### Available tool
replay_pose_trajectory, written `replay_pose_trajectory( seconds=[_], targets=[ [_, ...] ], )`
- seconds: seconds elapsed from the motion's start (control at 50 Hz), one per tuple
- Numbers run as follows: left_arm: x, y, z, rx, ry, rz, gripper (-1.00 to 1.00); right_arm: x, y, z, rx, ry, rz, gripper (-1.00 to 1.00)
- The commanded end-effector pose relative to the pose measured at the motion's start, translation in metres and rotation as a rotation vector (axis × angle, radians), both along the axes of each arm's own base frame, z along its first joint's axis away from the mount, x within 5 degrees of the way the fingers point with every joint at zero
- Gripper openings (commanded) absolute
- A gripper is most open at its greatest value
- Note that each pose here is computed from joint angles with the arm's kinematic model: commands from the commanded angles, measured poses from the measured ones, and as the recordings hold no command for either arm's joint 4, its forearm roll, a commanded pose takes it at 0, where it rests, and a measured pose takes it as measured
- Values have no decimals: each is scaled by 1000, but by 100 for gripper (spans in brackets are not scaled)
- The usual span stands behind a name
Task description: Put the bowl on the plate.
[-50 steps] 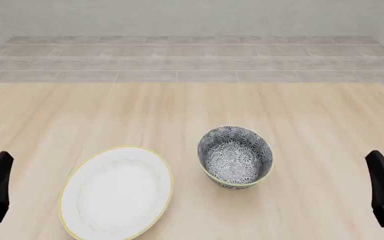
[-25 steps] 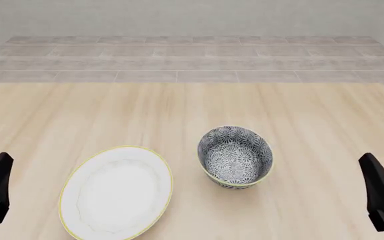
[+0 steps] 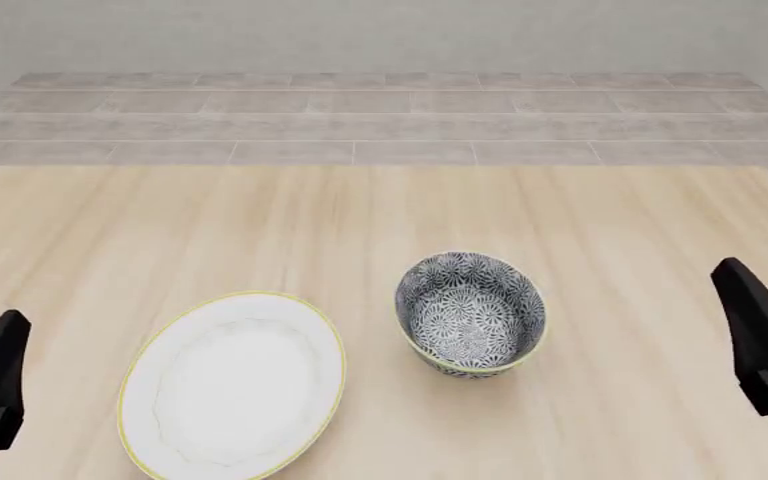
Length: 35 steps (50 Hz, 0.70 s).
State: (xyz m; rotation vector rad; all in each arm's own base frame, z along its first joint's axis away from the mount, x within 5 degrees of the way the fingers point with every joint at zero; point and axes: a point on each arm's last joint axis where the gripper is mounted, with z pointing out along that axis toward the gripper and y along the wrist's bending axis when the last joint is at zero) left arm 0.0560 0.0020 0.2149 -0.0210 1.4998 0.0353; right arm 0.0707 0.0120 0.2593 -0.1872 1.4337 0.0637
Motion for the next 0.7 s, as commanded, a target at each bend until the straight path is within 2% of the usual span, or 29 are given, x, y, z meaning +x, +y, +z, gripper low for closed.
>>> replay_pose_trajectory(
  seconds=[0.02,0.1,0.32,0.7],
  targets=[
    [0,0,-3,1,4,1,100,11,5,2,-27,32,35,100],
    [0,0,-3,1,3,2,100,23,10,2,-47,75,65,100],
    [0,0,-4,0,7,4,100,35,17,5,-69,103,100,100],
    [1,0,-4,-6,11,1,100,62,34,11,-79,187,165,100]
  ],
)
